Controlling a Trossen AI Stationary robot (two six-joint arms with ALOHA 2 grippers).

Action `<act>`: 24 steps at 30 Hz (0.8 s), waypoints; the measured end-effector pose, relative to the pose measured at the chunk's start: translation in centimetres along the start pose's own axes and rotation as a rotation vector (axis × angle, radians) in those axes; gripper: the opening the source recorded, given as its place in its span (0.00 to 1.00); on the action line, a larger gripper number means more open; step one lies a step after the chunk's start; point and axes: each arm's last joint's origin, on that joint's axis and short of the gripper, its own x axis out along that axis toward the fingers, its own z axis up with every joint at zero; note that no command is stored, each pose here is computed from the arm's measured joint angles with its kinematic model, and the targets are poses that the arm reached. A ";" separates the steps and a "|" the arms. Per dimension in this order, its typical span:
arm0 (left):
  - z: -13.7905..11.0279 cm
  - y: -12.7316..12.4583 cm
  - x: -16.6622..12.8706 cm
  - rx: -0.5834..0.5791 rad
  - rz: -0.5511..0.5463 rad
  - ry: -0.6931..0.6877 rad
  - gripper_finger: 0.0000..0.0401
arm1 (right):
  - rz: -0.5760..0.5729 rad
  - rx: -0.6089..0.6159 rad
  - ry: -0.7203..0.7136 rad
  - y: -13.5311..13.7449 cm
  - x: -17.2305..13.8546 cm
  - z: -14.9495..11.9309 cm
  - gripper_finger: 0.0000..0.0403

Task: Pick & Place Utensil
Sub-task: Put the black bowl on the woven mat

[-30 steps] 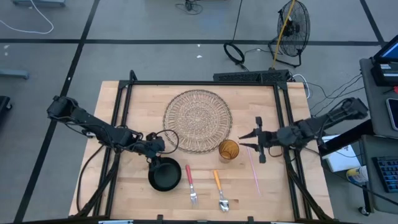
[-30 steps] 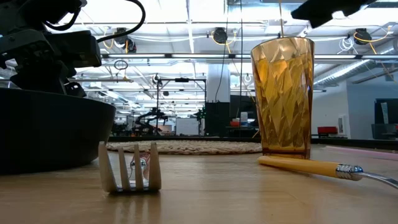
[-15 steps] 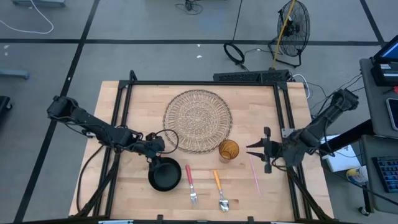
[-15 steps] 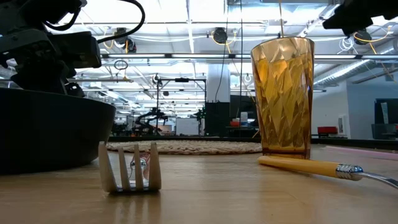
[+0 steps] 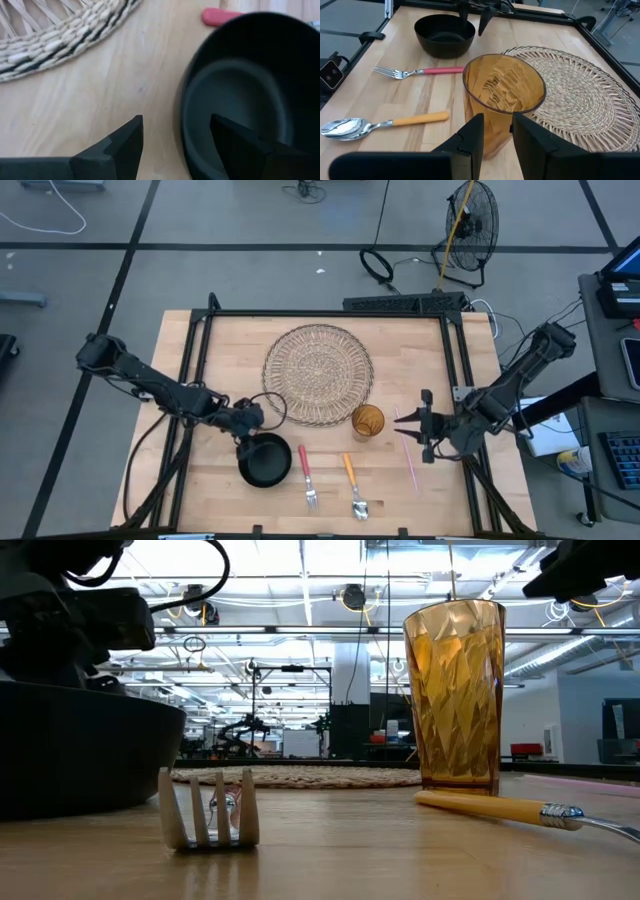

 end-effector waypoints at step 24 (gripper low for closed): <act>-0.6 -0.1 1.4 0.005 0.021 0.060 0.15 | 0.000 -0.011 0.000 0.1 0.1 0.0 0.22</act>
